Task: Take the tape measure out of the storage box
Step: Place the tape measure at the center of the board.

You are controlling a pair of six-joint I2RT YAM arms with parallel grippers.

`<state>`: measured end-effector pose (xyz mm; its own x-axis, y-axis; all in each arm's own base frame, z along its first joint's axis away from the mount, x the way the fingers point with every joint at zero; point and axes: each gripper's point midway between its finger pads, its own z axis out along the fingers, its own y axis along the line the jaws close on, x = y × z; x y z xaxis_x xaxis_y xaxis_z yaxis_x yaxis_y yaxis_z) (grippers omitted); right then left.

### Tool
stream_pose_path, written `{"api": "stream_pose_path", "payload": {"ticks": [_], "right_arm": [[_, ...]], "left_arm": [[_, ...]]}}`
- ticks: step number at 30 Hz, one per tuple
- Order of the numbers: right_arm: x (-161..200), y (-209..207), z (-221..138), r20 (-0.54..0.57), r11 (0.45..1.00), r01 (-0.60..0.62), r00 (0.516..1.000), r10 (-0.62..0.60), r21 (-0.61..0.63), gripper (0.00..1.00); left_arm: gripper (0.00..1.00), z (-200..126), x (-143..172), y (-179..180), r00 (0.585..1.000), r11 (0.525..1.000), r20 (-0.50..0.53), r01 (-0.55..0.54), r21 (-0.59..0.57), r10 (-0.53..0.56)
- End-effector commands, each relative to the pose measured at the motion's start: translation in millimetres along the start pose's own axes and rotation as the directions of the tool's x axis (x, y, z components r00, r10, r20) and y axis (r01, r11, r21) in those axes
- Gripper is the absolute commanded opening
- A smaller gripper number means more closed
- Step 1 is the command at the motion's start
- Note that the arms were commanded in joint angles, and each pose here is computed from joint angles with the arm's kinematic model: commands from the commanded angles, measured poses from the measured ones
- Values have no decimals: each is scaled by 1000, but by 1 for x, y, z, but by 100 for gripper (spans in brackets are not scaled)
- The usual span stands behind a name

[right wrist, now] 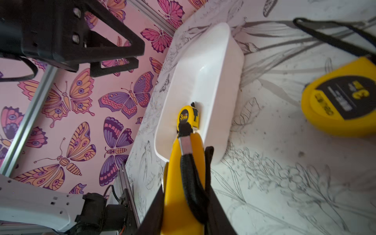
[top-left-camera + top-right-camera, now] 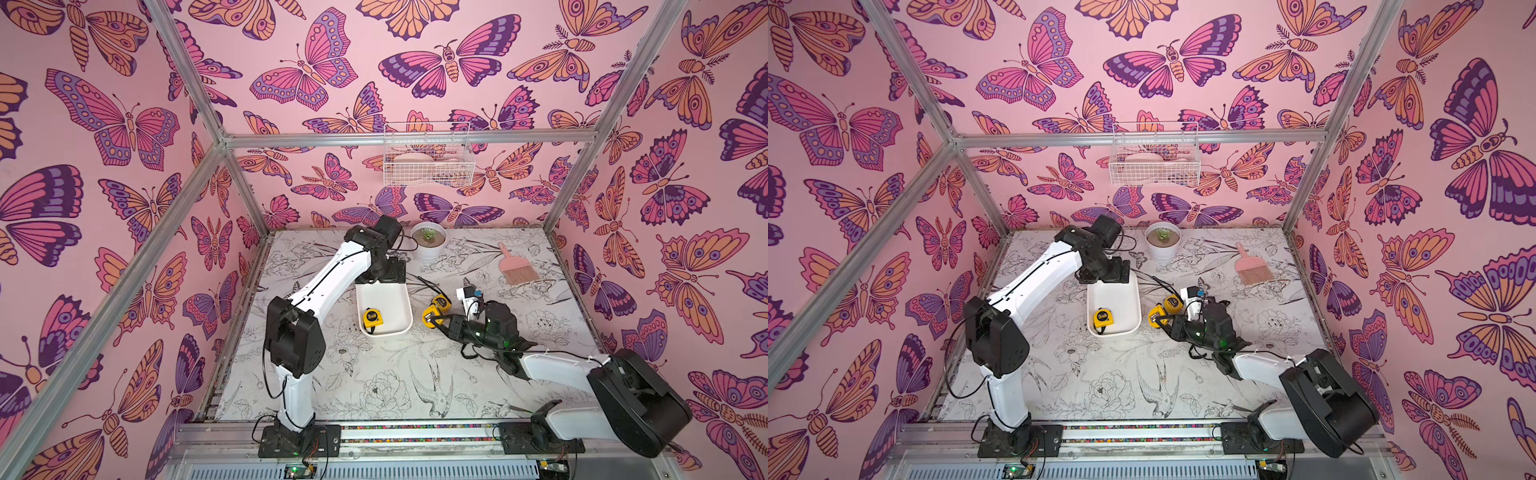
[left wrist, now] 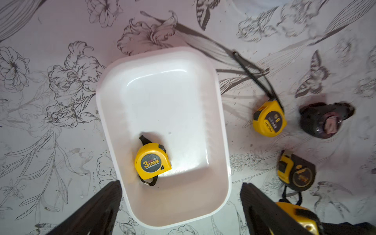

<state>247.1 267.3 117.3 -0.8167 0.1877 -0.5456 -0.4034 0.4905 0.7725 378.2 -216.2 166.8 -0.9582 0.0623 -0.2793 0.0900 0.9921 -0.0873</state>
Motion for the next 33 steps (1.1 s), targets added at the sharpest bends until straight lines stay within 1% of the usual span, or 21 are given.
{"api": "stream_pose_path", "payload": {"ticks": [1,6,11,13,15,16,17,18,20,21,23,26,28,33], "right_arm": [[19,-22,-9,-44,997,-33,998,36,72,10],[39,-42,-10,-79,990,-85,992,95,112,10],[47,-48,4,-116,988,-129,984,138,83,10],[47,-50,8,-123,987,-136,982,146,85,12],[48,-52,10,-137,986,-136,979,149,96,16],[49,-54,10,-149,984,-135,977,151,114,21],[50,-56,10,-162,982,-132,975,153,136,29],[50,-59,9,-170,980,-123,974,150,159,38],[45,-58,5,-163,978,-95,979,126,188,54],[43,-58,1,-161,974,-76,981,112,212,61],[35,-56,-9,-155,966,-28,986,70,257,70],[22,-49,-23,-141,953,40,990,3,300,81],[15,-44,-30,-139,945,79,990,-36,316,86],[-3,-25,-38,-105,945,127,989,-100,301,89]], "left_arm": [[97,24,24,15,992,992,-103,-88,-90,78],[97,39,38,11,982,990,-164,-106,-96,89],[97,50,50,4,971,987,-214,-126,-103,102],[97,52,53,5,968,984,-226,-134,-116,105],[97,53,56,6,966,982,-235,-139,-125,106],[97,54,59,7,964,981,-243,-143,-133,107],[97,55,60,8,963,980,-248,-144,-138,106],[97,56,62,9,961,979,-257,-144,-143,103],[98,57,66,13,958,977,-271,-140,-161,93],[98,58,68,13,956,975,-279,-143,-168,92],[98,59,70,14,954,974,-289,-141,-178,85],[98,61,73,16,949,973,-307,-134,-190,71],[98,65,75,17,946,971,-319,-128,-203,58],[98,72,81,18,935,965,-355,-106,-238,15]]}}
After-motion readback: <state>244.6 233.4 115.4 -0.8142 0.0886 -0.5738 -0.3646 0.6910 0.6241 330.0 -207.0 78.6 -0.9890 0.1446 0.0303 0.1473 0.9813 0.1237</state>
